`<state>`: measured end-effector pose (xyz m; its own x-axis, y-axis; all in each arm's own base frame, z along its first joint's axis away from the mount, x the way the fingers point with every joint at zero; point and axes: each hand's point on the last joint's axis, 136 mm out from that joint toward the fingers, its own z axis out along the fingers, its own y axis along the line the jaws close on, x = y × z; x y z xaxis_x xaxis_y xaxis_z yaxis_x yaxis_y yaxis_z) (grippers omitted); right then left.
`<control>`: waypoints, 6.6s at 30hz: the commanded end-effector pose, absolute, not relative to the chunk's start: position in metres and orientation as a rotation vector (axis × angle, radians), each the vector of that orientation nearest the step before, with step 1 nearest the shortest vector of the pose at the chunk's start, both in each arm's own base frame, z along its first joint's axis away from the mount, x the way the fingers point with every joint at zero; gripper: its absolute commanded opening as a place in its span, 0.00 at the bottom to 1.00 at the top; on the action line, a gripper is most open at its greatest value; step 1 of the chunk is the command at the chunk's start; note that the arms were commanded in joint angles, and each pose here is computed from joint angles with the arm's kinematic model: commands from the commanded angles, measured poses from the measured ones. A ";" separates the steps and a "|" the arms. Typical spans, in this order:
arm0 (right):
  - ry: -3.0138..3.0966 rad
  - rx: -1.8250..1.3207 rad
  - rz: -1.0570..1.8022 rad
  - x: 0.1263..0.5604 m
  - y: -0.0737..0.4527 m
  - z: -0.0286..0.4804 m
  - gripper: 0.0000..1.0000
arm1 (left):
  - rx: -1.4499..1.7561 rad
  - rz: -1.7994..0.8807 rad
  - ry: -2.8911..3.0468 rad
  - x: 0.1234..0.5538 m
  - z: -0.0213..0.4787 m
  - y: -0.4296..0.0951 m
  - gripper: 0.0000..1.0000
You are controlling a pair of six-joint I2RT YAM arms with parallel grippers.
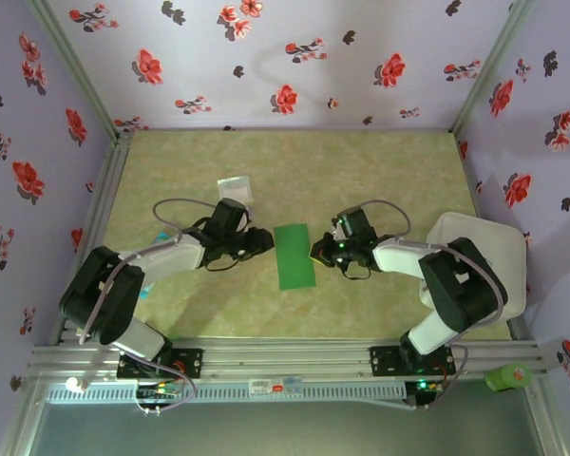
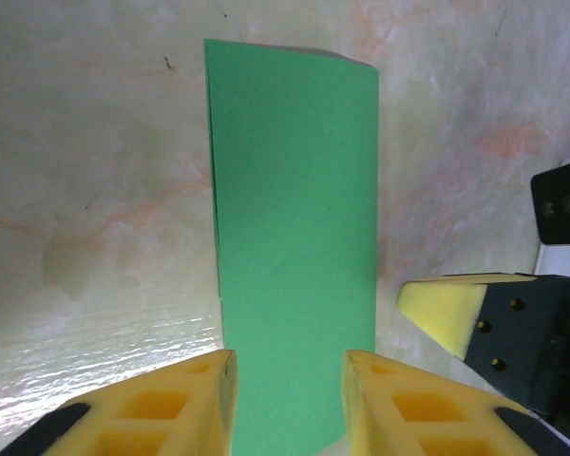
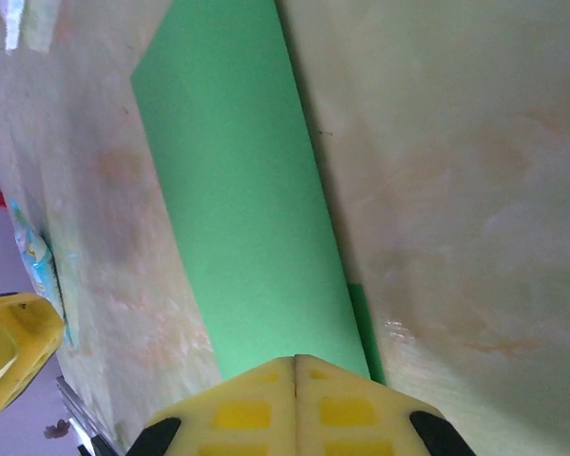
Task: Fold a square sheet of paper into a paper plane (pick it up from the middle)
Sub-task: Turn over the paper at the center of the table, then third fold the triangle at the center of the table.
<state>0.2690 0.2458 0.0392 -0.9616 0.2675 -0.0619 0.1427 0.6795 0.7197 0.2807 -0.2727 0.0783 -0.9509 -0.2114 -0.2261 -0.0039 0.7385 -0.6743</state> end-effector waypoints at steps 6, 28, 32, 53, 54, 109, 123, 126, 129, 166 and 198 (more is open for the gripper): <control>2.737 0.292 1.231 0.269 0.265 0.042 0.06 | -0.182 -1.097 2.675 0.282 0.071 -0.283 0.36; 2.845 0.577 1.060 0.246 0.235 -0.023 0.06 | -0.243 -1.142 2.788 0.271 0.040 -0.290 0.35; 2.846 0.586 1.060 0.247 0.235 -0.024 0.06 | -0.237 -1.157 2.801 0.271 0.036 -0.295 0.33; 2.868 0.574 0.994 0.247 0.230 -0.023 0.06 | -0.249 -1.172 2.827 0.269 0.017 -0.301 0.25; 2.866 0.570 0.995 0.248 0.231 -0.022 0.06 | -0.252 -1.172 2.826 0.269 0.016 -0.301 0.24; 2.699 0.401 1.128 0.273 0.249 0.038 0.32 | -0.316 -1.245 2.675 0.278 0.042 -0.291 0.03; 2.237 -0.655 0.625 0.228 0.279 0.100 0.41 | -0.359 -1.221 2.727 0.272 0.051 -0.285 0.03; 2.093 -0.796 0.523 0.213 0.295 0.102 0.44 | -0.360 -1.227 2.725 0.272 0.052 -0.285 0.03; 2.003 -0.863 0.467 0.202 0.311 0.101 0.47 | -0.362 -1.237 2.716 0.273 0.054 -0.286 0.03; 1.811 -0.970 -0.026 0.185 0.331 0.077 0.18 | -0.355 -1.239 2.715 0.275 0.056 -0.287 0.04; 2.171 -0.579 1.193 0.189 0.344 0.105 0.00 | -0.210 -1.047 2.610 0.308 0.142 -0.244 0.35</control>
<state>0.2083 0.3300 0.0915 -0.6389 -0.1289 -0.7584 -0.6377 0.6402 0.4284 0.3034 -0.2423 0.1280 -0.9330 -0.2980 -0.2018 -0.0718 0.7035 -0.7070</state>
